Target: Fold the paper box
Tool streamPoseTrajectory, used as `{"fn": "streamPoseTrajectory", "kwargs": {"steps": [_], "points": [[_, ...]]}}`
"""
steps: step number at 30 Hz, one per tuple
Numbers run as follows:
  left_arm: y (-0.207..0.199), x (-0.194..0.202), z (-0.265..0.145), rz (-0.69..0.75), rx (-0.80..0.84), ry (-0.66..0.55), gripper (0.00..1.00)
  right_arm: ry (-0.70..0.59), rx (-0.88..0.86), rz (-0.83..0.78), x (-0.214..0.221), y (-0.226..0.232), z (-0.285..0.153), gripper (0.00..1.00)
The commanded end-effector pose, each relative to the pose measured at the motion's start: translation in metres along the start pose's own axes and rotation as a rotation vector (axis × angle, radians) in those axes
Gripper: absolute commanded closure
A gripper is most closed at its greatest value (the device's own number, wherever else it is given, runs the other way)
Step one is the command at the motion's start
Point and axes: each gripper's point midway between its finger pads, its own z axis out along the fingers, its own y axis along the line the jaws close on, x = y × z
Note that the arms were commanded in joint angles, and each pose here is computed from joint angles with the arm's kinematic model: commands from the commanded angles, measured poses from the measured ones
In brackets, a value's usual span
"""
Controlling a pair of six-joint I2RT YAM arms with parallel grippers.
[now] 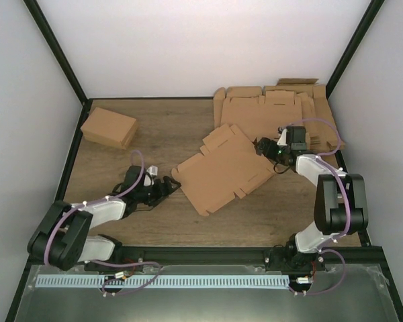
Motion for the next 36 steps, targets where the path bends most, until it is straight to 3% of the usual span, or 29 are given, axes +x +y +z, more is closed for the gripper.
{"fn": "streamPoseTrajectory", "kwargs": {"steps": [1,12,14,19,23,26,31,36], "points": [[-0.006,0.005,0.012,-0.022,0.059,0.027,0.08,-0.015,-0.057,0.008,-0.014,0.006,0.006,0.0],[-0.006,-0.01,0.034,0.0,0.027,0.03,0.1,0.117,-0.159,0.06,0.048,0.009,0.012,0.0],[-0.005,-0.018,0.036,0.003,0.017,0.013,0.15,0.144,-0.174,0.06,0.065,0.012,0.008,0.0],[-0.009,-0.038,0.045,0.017,0.013,-0.009,0.38,0.181,-0.225,0.051,0.089,0.025,-0.002,0.03],[-0.013,-0.057,0.045,0.034,0.01,-0.03,0.5,0.188,-0.23,0.038,0.092,0.027,-0.009,0.09],[-0.011,-0.07,0.037,0.058,-0.021,-0.056,0.51,0.164,-0.191,0.014,0.087,0.024,-0.014,0.09],[-0.011,-0.077,0.025,0.117,-0.088,-0.07,0.48,0.11,-0.13,-0.017,0.072,0.019,-0.022,0.0],[-0.022,-0.072,0.023,0.13,-0.044,-0.037,0.54,0.105,-0.135,-0.032,0.065,0.022,-0.021,0.01]]}}
